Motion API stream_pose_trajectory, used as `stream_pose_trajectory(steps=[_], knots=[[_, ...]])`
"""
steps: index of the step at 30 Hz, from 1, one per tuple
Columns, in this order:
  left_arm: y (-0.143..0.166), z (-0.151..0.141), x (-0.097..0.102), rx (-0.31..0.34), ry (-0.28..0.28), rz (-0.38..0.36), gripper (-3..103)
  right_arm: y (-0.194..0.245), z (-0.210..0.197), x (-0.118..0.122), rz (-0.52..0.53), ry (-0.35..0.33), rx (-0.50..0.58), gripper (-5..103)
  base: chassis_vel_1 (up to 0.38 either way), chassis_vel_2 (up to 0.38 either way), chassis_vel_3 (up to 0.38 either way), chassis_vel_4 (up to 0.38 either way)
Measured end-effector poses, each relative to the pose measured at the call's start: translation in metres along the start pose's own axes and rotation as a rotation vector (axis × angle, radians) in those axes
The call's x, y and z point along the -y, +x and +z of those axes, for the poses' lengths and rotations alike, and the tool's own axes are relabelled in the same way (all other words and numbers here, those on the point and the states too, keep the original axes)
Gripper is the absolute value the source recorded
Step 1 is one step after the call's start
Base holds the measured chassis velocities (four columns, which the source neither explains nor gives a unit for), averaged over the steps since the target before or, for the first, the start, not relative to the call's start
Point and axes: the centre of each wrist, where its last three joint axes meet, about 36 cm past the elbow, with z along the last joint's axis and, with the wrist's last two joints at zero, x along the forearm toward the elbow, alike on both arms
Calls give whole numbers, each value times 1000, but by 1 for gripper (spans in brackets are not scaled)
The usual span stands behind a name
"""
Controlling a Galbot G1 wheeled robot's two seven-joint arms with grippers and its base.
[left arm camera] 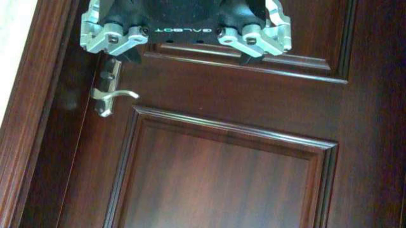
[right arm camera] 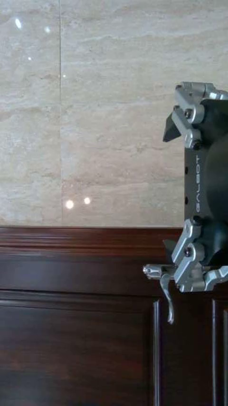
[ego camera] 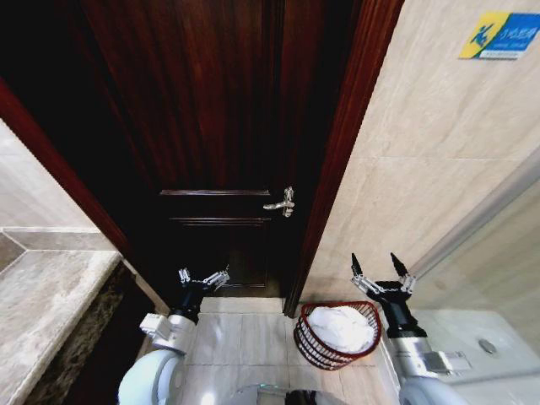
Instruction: Discard the used towel into the hamper.
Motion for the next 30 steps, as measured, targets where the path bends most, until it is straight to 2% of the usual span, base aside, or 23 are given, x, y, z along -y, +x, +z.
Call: stream_pose_trajectory(steps=[23,30], knots=[[0,0,0,0,0,0,100,0,2,1,0,1,-4,100,0,0,0,0],[0,0,0,0,0,0,100,0,2,1,1,1,-5,100,-74,-102,103,89]])
